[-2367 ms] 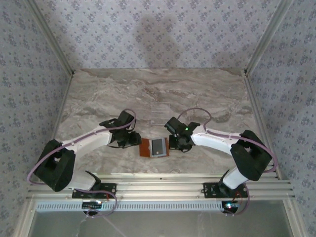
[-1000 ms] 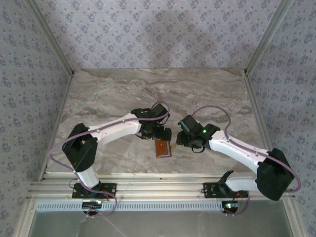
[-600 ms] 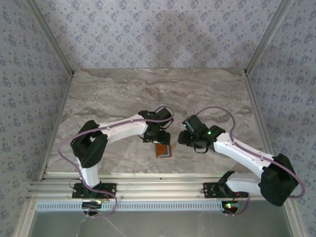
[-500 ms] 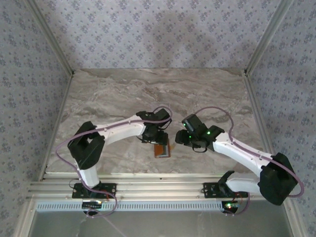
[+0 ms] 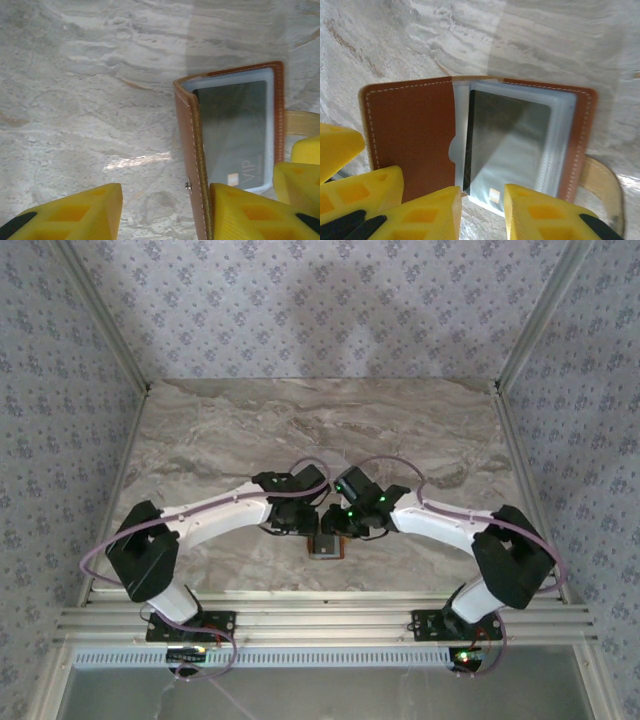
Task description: Take the credit cards out of the card holder
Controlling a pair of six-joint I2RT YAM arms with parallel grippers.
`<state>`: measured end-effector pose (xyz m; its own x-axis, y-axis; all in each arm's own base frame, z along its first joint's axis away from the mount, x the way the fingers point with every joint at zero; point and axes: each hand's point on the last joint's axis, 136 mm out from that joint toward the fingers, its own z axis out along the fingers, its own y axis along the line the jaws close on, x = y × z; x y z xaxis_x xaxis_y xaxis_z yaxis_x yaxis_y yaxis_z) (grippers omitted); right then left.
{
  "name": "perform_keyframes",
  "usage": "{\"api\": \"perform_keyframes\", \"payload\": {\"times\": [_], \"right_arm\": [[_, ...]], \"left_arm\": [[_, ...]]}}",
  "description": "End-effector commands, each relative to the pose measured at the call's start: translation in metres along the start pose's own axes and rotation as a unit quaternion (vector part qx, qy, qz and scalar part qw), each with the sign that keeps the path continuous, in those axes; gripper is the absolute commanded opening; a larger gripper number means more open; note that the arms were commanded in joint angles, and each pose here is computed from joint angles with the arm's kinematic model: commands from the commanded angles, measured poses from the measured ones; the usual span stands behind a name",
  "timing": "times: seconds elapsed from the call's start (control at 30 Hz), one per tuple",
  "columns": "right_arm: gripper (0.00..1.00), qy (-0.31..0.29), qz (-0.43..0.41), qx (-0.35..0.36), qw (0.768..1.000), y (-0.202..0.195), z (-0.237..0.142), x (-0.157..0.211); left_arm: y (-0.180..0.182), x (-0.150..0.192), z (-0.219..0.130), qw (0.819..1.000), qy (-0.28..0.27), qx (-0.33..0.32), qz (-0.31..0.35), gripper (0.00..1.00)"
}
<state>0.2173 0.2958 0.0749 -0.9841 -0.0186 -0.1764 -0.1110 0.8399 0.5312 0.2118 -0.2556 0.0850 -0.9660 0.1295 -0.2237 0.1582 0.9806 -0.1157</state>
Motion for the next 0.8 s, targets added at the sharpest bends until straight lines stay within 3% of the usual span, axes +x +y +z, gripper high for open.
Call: {"api": "perform_keyframes", "payload": {"times": [0.0, 0.33, 0.53, 0.77], "right_arm": [[0.29, 0.01, 0.002, -0.006, 1.0, 0.008, 0.009, 0.0], [0.25, 0.036, 0.01, 0.036, 0.999, -0.017, 0.032, 0.01], [0.24, 0.04, 0.011, 0.051, 0.998, -0.026, 0.035, 0.012], [0.22, 0.044, 0.014, 0.054, 0.997, -0.028, 0.037, 0.016]], "left_arm": [[0.016, 0.001, -0.006, 1.0, -0.008, -0.015, -0.015, 0.48], [0.049, 0.02, 0.015, 0.999, 0.019, -0.042, -0.026, 0.47], [0.074, 0.036, 0.042, 0.994, 0.05, -0.095, -0.017, 0.48], [0.081, 0.042, 0.06, 0.989, 0.072, -0.131, 0.002, 0.59]]}}
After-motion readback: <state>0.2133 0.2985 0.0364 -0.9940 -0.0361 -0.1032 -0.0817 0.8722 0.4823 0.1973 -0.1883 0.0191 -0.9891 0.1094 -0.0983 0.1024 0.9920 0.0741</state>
